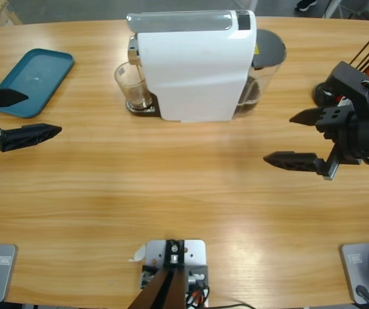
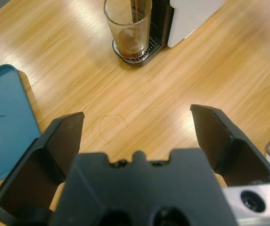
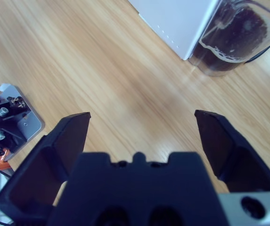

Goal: Pour coffee

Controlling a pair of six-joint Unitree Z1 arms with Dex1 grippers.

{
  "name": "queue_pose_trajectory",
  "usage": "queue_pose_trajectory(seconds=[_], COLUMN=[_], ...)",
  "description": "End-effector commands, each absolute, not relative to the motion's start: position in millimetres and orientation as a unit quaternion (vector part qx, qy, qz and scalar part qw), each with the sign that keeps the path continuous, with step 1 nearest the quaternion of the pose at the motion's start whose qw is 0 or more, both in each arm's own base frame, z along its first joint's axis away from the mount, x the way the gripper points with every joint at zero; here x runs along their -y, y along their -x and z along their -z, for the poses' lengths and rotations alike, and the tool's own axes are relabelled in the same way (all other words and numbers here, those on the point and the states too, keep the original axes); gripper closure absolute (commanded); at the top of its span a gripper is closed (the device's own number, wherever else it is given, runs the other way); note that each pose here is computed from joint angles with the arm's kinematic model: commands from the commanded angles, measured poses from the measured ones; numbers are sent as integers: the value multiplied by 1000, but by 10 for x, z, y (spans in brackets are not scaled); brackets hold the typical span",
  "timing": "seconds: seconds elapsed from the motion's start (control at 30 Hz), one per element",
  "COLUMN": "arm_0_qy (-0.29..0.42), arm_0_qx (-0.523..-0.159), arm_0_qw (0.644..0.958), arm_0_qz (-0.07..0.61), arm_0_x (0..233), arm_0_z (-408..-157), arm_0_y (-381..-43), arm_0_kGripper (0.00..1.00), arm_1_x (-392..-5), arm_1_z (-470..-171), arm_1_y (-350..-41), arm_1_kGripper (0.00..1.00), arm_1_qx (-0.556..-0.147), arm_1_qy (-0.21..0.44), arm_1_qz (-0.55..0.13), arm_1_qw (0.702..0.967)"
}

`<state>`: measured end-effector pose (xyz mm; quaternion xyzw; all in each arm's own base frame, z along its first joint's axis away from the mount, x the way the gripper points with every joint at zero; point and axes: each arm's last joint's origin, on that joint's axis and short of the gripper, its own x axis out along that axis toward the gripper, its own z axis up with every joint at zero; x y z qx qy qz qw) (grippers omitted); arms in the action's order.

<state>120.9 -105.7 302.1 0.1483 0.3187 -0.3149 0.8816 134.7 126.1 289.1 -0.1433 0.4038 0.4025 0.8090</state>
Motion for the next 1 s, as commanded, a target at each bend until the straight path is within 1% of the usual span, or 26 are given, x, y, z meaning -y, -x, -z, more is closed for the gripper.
queue_pose_trajectory(seconds=[0.03,1.0], arm_0_qy=[-154,-154], arm_0_qx=[-330,-340], arm_0_qw=[878,875], arm_0_qz=[309,310], arm_0_x=[1054,1092], arm_0_z=[-2923,-2901], arm_0_y=[-1194,-1231], arm_0_kGripper=[13,9], arm_1_x=[-1279,-1291], arm_1_z=[-2758,-2750], arm_1_y=[-1351,-1366], arm_1_kGripper=[0,0], arm_1_qx=[-428,-430], arm_1_qy=[144,143], arm_1_qz=[-392,-390], arm_1_qw=[802,802])
